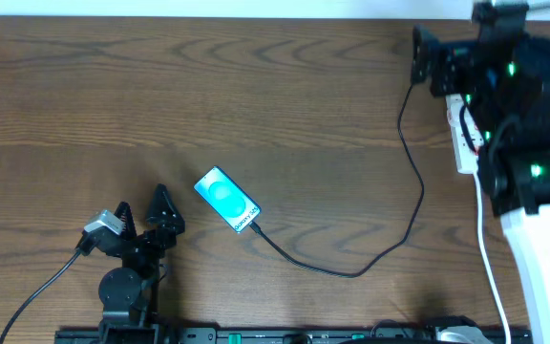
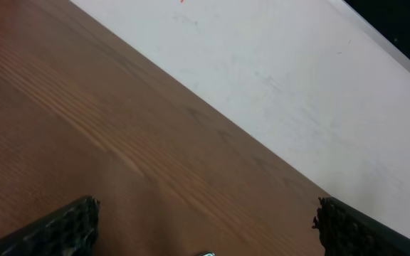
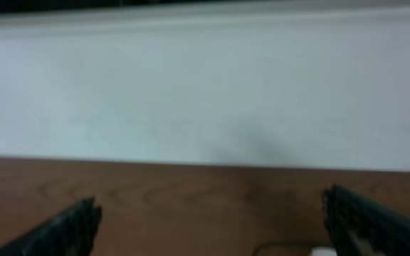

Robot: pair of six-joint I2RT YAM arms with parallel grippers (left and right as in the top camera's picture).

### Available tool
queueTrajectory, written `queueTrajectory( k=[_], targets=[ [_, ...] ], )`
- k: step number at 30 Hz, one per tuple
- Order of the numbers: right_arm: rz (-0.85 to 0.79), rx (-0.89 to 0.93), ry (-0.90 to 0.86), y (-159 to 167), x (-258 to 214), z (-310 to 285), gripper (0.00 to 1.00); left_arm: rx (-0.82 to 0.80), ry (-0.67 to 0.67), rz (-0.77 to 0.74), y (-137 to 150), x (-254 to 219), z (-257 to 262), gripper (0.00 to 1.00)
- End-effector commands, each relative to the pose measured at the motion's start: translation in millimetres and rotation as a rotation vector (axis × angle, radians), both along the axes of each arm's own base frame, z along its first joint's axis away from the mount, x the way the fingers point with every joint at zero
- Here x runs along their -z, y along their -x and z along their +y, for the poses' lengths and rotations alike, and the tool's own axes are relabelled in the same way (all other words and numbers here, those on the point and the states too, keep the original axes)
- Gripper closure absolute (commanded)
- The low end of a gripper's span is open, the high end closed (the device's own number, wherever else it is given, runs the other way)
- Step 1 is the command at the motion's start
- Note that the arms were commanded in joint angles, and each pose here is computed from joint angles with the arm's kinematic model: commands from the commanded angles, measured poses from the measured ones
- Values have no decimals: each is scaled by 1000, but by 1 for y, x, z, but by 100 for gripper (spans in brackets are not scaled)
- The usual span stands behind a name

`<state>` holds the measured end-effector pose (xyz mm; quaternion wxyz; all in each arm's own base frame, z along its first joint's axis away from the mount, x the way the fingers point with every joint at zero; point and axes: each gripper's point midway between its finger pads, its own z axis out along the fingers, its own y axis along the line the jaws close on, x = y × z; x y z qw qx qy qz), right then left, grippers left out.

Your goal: Plug charger to phone and switch on socket

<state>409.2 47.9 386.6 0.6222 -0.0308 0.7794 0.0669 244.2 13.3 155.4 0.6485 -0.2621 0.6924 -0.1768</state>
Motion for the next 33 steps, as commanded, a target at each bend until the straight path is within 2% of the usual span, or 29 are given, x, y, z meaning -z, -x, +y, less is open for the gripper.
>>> queueTrajectory(
  k=[1,14,22,26,33],
  targets=[
    [-27,8,11,13,4,-6,1,-14,-20,55,1,18,3,2],
    [-89,58,46,51,3,-21,1,-14,-20,55,1,18,3,2],
    [-203,82,29,85,13,-30,1,-15,-20,55,1,18,3,2],
    [-249,89,13,107,29,-32,1,-15,-20,55,1,18,3,2],
    [-237,91,15,134,80,-34,1,-14,-20,55,1,18,3,2]
  ],
)
